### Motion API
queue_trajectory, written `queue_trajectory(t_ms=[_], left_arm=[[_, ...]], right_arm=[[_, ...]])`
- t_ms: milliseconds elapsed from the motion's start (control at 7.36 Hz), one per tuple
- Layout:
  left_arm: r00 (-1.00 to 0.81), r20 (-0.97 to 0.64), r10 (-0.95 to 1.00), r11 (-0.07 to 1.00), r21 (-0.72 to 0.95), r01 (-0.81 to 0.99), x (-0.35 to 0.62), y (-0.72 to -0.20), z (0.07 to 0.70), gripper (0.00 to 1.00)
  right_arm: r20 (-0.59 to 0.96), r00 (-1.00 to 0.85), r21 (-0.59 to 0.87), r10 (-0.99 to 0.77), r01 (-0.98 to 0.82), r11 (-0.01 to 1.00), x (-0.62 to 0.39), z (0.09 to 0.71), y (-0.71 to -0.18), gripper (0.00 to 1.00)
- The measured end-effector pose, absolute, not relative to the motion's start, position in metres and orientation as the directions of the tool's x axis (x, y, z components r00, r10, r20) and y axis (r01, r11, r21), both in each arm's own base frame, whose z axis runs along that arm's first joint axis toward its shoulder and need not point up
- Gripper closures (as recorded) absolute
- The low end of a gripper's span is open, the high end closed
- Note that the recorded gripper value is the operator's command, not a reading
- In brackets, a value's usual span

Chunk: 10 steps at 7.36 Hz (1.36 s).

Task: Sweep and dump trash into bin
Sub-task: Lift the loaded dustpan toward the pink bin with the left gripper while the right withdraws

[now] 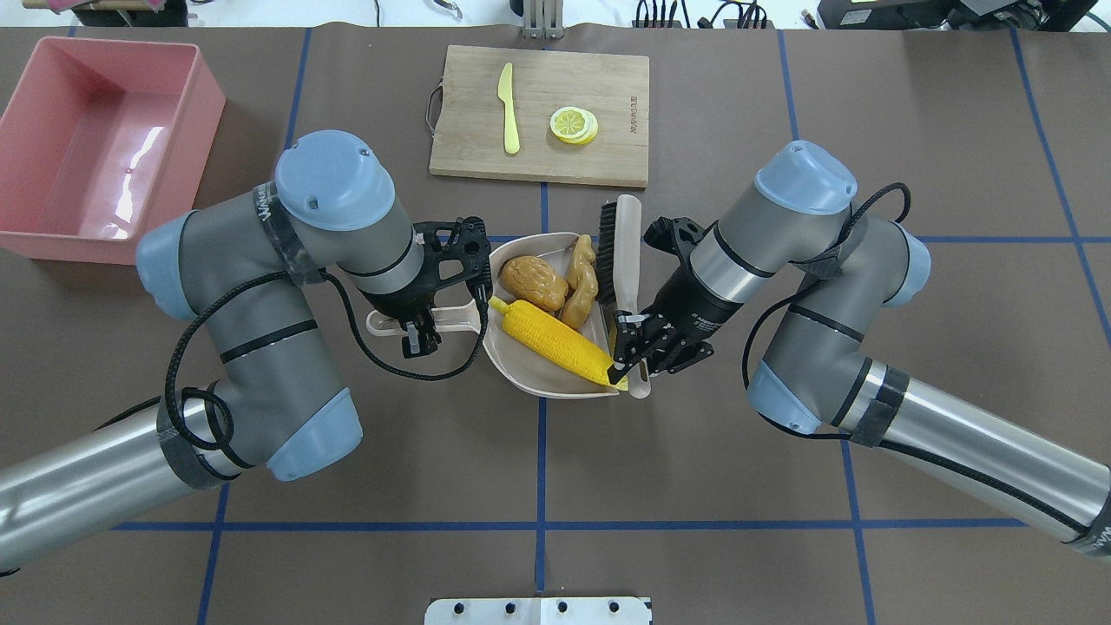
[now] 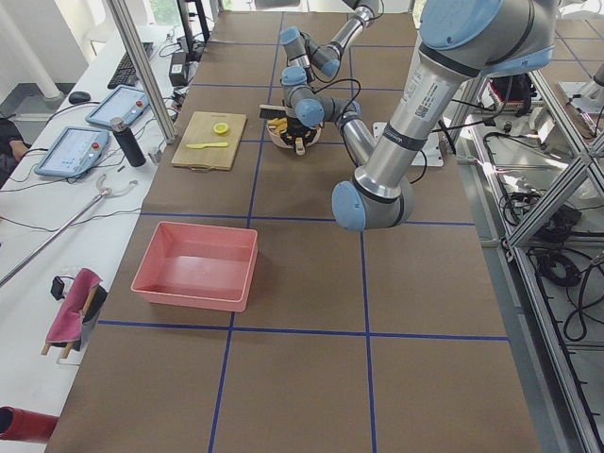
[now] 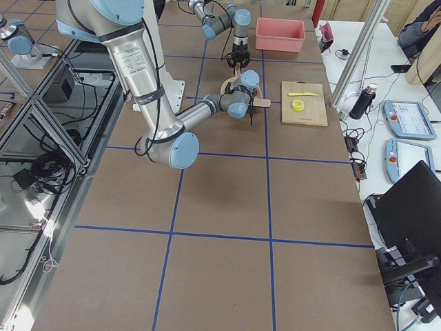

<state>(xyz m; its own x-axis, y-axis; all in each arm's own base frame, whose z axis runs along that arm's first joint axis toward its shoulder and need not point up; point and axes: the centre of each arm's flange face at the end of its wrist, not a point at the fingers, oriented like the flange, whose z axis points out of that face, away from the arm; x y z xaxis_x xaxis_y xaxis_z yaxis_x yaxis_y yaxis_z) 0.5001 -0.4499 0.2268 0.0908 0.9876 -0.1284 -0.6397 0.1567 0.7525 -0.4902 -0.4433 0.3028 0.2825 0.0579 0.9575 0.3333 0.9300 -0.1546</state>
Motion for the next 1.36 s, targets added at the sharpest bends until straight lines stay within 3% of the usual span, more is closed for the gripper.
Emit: queue_trajectory(t_ms=[679,1359], left_arm=[[0.159,-0.169,0.973,0.229,0.8,-0.554,0.48,-0.445,0.225,1.0],[0.217,-0.208,0.954,0.287,0.848,-0.446,0.469,-0.449,0.224,1.0]], right_arm=[[0.949,0.3,-0.191,0.097,0.303,0.934,-0.45,0.289,-0.452,1.0],[0.942,0.297,-0.229,0.153,0.24,0.943,-0.378,0.316,-0.476,1.0]])
